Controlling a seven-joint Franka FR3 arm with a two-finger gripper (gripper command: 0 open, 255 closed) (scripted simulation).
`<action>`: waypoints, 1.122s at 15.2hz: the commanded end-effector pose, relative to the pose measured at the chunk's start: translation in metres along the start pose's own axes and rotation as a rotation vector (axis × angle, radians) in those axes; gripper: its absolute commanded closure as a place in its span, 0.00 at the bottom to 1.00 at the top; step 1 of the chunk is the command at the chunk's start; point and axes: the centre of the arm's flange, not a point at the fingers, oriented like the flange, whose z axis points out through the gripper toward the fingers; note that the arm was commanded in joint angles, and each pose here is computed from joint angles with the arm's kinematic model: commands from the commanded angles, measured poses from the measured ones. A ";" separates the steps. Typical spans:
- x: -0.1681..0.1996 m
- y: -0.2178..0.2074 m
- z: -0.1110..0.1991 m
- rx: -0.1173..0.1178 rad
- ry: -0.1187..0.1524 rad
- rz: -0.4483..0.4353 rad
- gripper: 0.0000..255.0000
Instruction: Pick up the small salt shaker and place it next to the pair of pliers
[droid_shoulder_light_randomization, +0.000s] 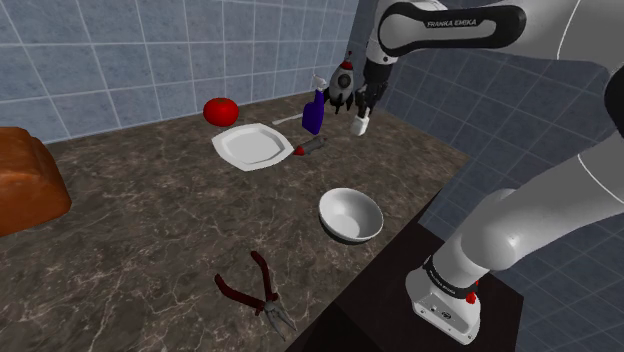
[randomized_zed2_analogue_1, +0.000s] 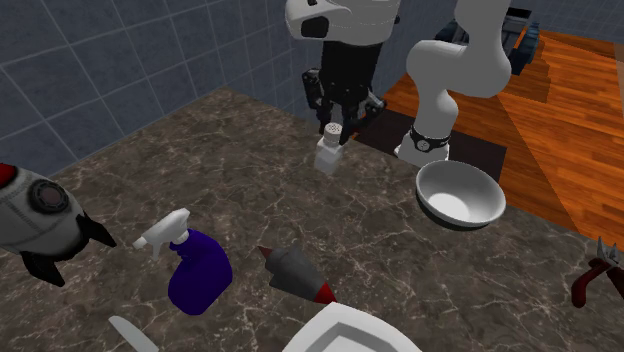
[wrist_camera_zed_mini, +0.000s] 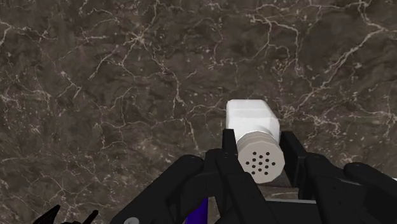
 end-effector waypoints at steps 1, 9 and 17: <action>-0.010 -0.025 -0.002 -0.001 0.000 0.001 1.00; -0.056 -0.119 -0.013 -0.001 0.000 0.001 1.00; -0.102 -0.213 -0.025 -0.001 0.000 0.001 1.00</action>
